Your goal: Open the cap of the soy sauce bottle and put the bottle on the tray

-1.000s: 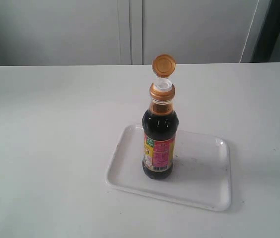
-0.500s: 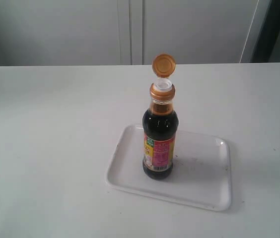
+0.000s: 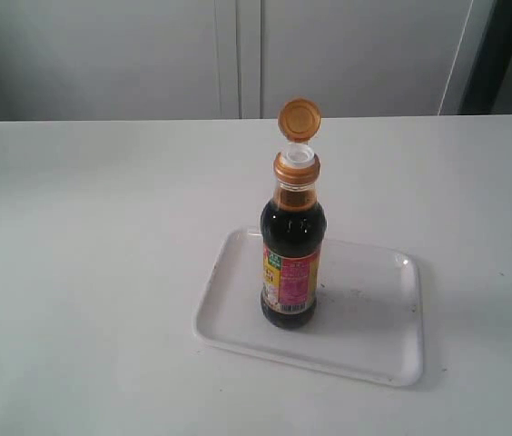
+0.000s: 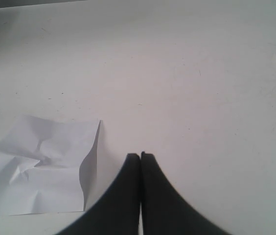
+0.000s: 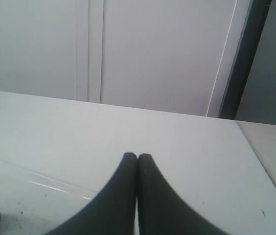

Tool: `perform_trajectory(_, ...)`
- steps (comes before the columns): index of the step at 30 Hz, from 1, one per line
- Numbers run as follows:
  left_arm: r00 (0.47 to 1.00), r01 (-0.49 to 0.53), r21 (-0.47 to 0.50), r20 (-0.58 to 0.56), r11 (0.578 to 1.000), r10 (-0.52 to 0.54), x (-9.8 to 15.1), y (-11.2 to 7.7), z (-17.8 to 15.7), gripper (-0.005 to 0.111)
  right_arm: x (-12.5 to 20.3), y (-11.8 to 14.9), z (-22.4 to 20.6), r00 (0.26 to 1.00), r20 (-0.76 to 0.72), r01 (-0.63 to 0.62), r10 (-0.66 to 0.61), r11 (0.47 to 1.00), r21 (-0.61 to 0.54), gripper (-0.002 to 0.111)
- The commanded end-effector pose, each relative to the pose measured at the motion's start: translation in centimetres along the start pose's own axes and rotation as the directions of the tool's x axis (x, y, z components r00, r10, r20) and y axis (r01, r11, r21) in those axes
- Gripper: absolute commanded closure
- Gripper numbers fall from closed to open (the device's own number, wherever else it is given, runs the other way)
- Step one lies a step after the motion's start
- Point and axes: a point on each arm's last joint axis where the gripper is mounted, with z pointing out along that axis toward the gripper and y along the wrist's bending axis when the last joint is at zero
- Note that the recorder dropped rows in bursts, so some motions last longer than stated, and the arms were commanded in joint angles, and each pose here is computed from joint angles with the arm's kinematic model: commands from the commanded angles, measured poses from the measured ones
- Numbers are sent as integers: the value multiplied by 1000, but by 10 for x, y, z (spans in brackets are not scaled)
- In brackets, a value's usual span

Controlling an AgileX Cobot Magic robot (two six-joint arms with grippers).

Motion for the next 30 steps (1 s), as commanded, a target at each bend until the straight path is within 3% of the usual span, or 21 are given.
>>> perform_trajectory(1,1000,-1,-3,-4,1000,1,2,0,0,107,13,0,-6,1000,-4,-5,5,1000,9,108)
perform_trajectory(14,1000,-1,-3,-4,1000,1,2,0,0,107,62,3,-7,998,-55,9,-8,1000,10,108)
perform_trajectory(30,1000,-2,-4,-5,1000,2,2,0,0,107,72,3,-8,987,-162,3,-2,1000,8,108)
